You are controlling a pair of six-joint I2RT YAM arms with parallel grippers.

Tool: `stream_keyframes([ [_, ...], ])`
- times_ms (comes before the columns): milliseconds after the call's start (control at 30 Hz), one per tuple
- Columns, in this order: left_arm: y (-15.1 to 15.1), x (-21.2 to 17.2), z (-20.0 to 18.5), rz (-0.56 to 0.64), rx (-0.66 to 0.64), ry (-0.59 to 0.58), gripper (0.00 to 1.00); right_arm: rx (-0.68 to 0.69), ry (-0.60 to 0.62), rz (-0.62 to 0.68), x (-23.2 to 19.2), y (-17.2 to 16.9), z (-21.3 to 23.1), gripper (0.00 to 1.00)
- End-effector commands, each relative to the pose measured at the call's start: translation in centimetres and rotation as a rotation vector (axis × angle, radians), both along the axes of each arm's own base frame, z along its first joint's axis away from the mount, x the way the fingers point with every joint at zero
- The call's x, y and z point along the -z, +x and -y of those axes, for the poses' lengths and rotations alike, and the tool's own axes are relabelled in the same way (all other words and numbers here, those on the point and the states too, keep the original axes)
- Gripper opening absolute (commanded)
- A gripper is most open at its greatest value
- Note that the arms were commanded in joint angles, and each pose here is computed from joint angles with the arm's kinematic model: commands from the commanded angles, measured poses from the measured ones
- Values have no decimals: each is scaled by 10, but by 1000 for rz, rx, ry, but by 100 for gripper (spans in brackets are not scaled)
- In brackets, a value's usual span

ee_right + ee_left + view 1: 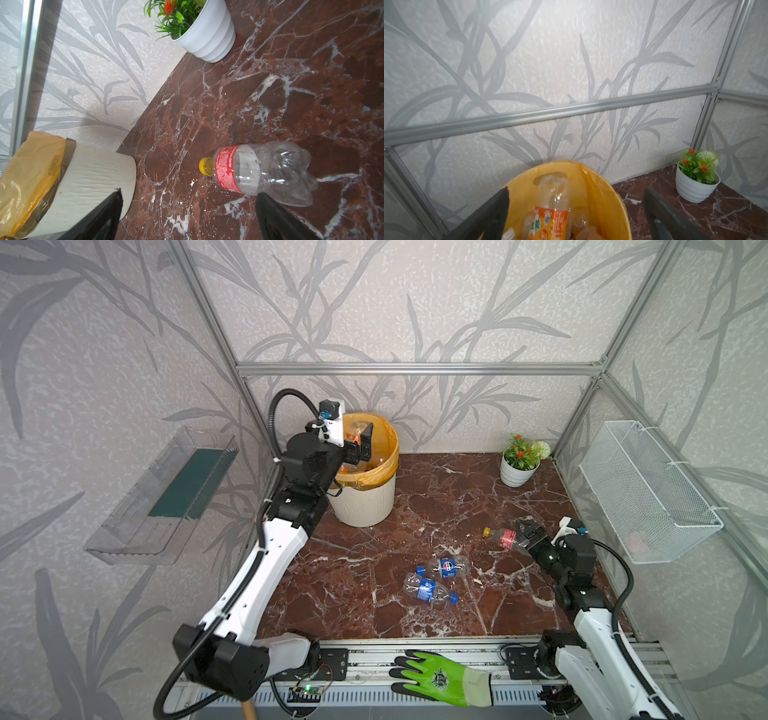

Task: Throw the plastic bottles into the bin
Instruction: 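Carry the orange-label bottle over the bin and open the left gripper, then grasp the red-label yellow-cap bottle with the right gripper while the left gripper draws back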

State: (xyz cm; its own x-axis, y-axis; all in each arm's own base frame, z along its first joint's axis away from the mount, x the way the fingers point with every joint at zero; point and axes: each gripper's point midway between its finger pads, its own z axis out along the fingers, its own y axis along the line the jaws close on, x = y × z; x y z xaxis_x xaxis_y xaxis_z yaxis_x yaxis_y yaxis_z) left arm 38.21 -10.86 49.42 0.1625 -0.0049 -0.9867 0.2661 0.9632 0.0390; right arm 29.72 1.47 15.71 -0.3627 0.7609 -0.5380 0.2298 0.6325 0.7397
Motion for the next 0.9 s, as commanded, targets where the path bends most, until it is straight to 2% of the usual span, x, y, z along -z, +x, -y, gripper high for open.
stream_keyframes([
  [0, -44, -43, -4, 106, 42, -42, 99, 13, -11, -29, 5, 2, 4, 100],
  [133, -53, -20, -2, 67, 44, -45, 99, 28, 23, -71, 19, 3, 4, 100],
  [500, -68, 87, -3, -144, 12, -74, 99, 23, 104, -207, 60, 15, -4, 99],
  [700, -87, 131, 3, -233, -1, -15, 99, 49, 96, -256, 75, 27, -3, 99],
  [867, -100, 169, -2, -306, -16, -11, 99, 74, 70, -296, 86, 34, 4, 99],
])
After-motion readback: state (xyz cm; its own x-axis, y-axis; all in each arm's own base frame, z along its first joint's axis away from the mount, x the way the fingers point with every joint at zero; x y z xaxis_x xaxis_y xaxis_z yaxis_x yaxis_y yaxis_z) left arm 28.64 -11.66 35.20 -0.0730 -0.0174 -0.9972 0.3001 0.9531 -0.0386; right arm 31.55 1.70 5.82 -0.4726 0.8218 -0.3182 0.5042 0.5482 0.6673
